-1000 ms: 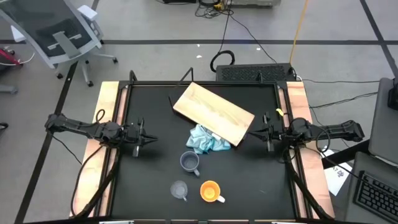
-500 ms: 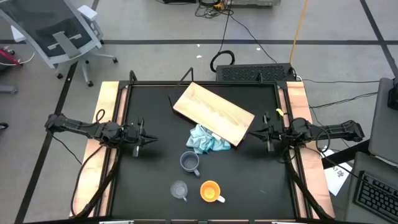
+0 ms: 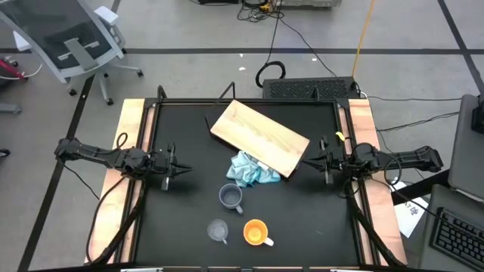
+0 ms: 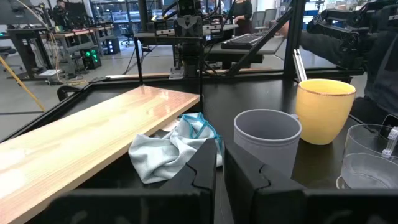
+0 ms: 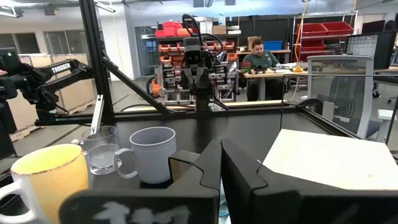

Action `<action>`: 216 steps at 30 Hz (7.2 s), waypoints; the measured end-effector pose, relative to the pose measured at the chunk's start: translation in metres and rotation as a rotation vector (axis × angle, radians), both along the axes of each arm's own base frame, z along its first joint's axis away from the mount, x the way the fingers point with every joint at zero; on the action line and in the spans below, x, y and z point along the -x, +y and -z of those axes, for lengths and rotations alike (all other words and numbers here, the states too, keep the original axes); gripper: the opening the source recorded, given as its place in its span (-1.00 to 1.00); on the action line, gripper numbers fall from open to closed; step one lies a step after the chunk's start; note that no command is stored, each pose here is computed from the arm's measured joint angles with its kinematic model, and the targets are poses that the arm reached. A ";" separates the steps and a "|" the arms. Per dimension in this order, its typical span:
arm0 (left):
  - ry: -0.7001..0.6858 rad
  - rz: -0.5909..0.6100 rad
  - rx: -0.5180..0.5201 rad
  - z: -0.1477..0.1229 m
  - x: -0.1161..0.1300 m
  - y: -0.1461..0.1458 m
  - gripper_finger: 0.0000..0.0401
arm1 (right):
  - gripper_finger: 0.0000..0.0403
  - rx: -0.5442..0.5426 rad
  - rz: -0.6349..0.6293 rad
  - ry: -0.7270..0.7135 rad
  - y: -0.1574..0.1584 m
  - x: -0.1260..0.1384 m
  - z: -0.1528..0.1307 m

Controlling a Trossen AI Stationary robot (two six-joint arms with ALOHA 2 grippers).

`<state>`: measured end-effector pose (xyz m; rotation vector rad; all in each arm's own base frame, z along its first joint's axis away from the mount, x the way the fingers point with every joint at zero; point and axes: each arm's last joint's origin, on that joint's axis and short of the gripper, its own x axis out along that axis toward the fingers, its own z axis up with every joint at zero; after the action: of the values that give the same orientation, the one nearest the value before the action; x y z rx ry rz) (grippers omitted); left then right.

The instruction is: Stack small to large cups/mugs on shelf

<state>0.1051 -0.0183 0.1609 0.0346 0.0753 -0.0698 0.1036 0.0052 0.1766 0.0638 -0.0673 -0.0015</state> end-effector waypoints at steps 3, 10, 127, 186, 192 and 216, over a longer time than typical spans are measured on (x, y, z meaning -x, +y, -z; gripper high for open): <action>0.000 0.000 0.000 0.000 0.000 0.000 -0.85 | -1.00 0.000 0.000 0.000 0.000 0.000 0.000; 0.000 0.000 0.000 0.000 0.000 0.000 -0.85 | -1.00 0.000 0.000 0.000 0.000 0.000 0.000; 0.000 0.000 0.000 0.000 0.000 0.000 -0.85 | -1.00 0.135 -0.143 -0.168 0.005 0.001 -0.017; 0.000 0.000 0.004 0.000 0.000 0.000 -0.85 | -1.00 0.146 -0.383 0.520 0.128 -0.184 -0.148; 0.000 0.000 0.004 0.000 0.000 0.000 -0.85 | -1.00 0.136 -0.399 0.558 0.144 -0.200 -0.133; 0.001 0.000 0.004 0.000 0.000 0.000 -0.85 | -1.00 0.003 -0.280 0.863 0.146 -0.235 -0.092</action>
<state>0.1052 -0.0182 0.1610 0.0310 0.0763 -0.0697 0.3388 0.1517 0.2683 0.0647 0.8047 0.2498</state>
